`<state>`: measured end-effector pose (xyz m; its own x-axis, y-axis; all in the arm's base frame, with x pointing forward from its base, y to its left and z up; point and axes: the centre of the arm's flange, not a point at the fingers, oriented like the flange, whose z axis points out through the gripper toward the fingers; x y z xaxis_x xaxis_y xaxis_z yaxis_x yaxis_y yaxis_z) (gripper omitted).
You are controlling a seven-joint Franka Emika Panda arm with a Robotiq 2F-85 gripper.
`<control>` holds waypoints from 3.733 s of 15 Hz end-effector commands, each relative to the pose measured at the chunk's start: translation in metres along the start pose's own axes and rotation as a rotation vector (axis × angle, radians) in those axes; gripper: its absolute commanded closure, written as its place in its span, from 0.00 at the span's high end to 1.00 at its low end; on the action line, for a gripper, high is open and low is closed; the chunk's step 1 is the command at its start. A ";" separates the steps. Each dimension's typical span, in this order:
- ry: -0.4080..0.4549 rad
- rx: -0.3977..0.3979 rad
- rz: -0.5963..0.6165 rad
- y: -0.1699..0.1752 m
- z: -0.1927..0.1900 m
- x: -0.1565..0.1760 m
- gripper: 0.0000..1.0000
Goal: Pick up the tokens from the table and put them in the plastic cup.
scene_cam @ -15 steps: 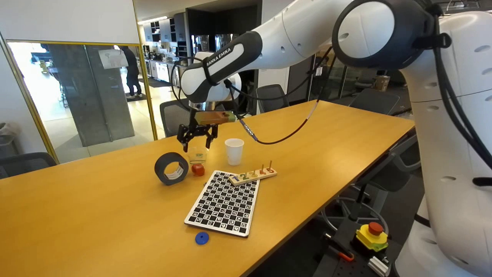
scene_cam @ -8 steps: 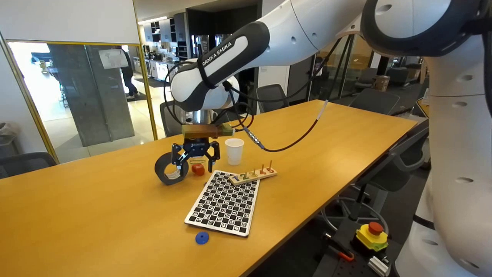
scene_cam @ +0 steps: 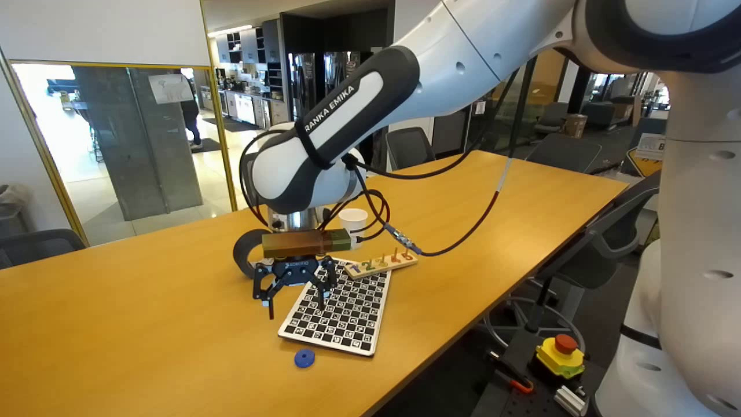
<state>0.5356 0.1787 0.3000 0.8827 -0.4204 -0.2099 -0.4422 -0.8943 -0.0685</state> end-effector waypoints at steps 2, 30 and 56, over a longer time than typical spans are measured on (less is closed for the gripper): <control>0.088 0.034 0.053 0.012 0.023 -0.046 1.00; 0.183 0.022 0.182 0.006 0.075 -0.043 1.00; 0.158 0.002 0.421 -0.008 0.080 -0.046 0.42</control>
<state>0.4810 0.2104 0.2287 0.6492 -0.7562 -0.0821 -0.7598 -0.6497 -0.0230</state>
